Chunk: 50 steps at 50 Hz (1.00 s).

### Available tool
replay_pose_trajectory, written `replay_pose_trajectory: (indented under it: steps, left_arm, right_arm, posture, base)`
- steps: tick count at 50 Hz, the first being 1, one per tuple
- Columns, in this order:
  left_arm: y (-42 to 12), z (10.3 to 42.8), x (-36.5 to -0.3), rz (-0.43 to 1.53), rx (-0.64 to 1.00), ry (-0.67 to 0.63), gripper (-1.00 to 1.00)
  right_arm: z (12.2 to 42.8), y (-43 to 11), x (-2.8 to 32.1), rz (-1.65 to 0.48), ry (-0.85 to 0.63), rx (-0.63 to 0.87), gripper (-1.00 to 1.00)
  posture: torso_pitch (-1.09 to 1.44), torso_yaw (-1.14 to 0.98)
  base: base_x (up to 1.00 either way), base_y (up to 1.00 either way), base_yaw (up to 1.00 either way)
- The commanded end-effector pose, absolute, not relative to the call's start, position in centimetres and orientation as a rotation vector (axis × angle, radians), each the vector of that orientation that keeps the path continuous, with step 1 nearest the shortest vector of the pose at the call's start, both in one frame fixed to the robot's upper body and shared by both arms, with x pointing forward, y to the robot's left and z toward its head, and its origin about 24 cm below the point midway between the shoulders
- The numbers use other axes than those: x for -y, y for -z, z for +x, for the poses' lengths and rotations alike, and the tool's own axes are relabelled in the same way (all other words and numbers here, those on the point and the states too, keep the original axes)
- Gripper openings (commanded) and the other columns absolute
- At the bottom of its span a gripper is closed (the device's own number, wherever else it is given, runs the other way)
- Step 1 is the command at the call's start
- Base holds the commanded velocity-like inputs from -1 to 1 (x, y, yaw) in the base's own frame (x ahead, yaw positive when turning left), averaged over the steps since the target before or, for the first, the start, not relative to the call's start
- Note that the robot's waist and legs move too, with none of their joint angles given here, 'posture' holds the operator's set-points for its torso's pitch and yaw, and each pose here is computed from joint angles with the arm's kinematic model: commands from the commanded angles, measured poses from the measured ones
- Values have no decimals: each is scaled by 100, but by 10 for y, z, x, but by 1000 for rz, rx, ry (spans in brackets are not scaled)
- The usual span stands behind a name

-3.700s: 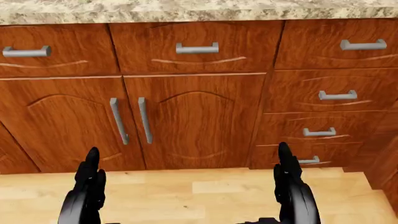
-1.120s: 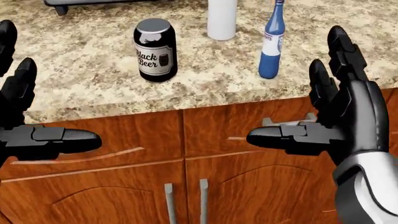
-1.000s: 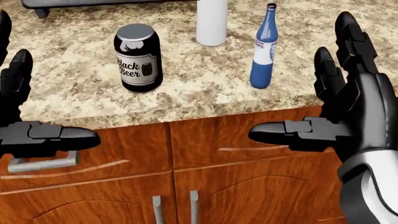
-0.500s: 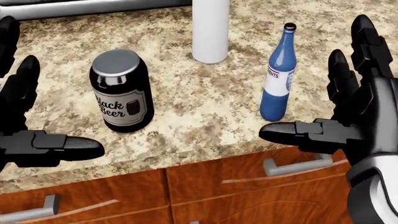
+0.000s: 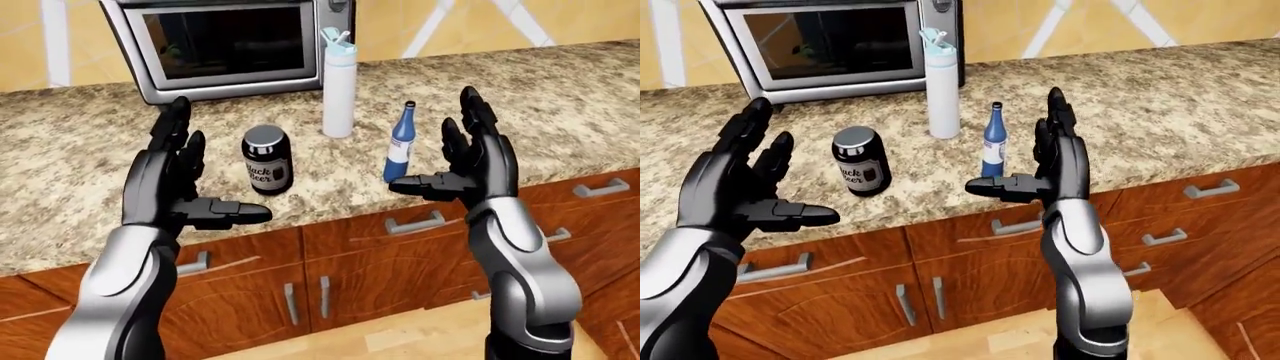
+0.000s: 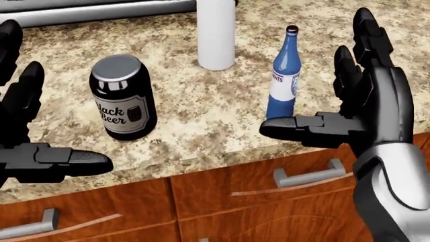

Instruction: Move the drinks to the dining counter.

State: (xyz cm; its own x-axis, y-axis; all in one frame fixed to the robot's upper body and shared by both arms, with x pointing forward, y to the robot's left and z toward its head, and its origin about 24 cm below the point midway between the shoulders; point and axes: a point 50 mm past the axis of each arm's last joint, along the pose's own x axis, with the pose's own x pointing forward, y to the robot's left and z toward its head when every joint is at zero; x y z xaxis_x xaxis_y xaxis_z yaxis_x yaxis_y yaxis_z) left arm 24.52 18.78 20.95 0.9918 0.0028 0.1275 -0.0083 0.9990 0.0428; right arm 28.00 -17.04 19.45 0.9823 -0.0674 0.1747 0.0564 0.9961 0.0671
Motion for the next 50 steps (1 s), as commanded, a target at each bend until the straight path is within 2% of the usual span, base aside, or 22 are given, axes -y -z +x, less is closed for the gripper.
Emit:
replay_pose_trajectory:
  steps: [1, 16, 33, 43, 44, 45, 50]
  left_arm:
    - [-223, 242, -188, 56, 207, -10, 100]
    - [-221, 242, -188, 52, 206, -9, 100]
    - [-221, 241, -188, 51, 209, -8, 100]
    - [-221, 240, -187, 49, 210, -2, 100]
    - [-220, 241, -187, 48, 209, -1, 100]
    - [-220, 241, -187, 47, 209, -2, 100]
    - [-221, 241, -187, 47, 210, -1, 100]
  right_arm:
    - [281, -211, 167, 50, 56, 267, 100]
    - [325, -206, 161, -5, 85, 213, 100]
    - [356, -184, 169, -15, 137, 145, 100]
    - [362, -175, 171, -18, 141, 126, 100]
    - [362, -175, 171, -16, 139, 124, 98]
    - [363, -172, 170, -16, 137, 121, 76]
    - [364, -171, 169, -19, 133, 117, 37]
  posture:
    - [0, 0]
    - [0, 0]
    - [0, 0]
    - [0, 0]
    - [0, 0]
    - [0, 0]
    - [0, 0]
  base:
    - [0, 0, 0]
    - [0, 0, 0]
    - [0, 0, 0]
    - [0, 0, 0]
    - [0, 0, 0]
    - [0, 0, 0]
    - [0, 0, 0]
